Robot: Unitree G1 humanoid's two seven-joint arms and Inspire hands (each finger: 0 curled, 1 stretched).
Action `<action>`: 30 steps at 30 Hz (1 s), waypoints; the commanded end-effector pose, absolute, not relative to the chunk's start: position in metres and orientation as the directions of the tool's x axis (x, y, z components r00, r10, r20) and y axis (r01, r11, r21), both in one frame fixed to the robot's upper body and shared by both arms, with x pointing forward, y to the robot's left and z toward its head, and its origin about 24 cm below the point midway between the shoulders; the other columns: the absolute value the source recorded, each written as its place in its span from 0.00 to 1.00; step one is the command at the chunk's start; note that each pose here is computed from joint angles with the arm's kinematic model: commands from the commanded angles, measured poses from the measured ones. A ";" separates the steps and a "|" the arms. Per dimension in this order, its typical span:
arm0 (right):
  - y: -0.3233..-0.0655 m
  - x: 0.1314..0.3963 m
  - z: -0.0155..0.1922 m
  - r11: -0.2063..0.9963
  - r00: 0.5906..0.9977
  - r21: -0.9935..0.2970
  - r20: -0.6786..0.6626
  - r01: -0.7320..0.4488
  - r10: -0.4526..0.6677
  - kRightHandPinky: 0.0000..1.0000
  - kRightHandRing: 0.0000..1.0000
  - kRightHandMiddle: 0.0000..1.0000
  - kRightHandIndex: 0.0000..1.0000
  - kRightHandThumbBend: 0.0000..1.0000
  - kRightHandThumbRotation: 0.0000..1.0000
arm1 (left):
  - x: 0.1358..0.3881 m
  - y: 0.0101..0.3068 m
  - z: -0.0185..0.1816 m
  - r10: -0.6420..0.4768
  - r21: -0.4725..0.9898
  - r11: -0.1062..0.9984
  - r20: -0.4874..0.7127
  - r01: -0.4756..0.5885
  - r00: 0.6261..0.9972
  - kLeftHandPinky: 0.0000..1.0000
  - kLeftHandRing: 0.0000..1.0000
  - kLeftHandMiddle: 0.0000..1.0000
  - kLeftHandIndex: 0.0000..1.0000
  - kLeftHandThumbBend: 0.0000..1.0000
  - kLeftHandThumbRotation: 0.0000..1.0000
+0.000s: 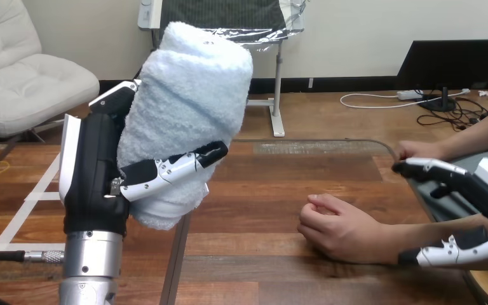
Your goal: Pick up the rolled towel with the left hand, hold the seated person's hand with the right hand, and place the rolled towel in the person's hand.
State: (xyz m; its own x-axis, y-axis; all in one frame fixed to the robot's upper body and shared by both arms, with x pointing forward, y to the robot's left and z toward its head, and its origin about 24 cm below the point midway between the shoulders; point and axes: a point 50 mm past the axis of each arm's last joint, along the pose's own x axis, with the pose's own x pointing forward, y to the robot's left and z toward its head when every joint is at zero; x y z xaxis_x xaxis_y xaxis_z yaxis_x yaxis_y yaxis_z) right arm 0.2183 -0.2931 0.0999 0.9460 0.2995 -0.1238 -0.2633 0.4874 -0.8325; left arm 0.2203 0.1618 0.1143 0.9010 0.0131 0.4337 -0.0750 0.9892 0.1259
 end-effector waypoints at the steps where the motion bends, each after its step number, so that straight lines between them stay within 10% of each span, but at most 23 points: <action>1: -0.290 0.233 0.115 0.428 0.939 -0.874 -0.087 -0.232 0.332 0.71 0.83 0.84 0.83 1.00 0.24 | 0.224 0.158 0.129 0.001 0.105 0.992 0.511 -0.064 0.860 0.19 0.25 0.31 0.37 0.48 0.00; 30: -0.292 0.250 0.097 0.256 0.930 -0.917 -0.229 -0.305 0.289 0.79 0.82 0.83 0.80 1.00 0.17 | 0.225 0.159 0.129 -0.018 0.098 0.994 0.519 -0.039 0.855 0.19 0.24 0.31 0.37 0.48 0.00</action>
State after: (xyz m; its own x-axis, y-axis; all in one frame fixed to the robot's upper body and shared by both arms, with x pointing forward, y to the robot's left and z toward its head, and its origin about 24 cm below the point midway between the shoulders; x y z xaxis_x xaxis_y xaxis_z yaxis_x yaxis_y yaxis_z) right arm 0.2337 -0.2914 0.0761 0.9101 0.2865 -0.2993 -0.3816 0.2982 -0.8749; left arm 0.2206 0.1621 0.1125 0.9015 -0.0072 0.4328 -0.0538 0.9902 0.1285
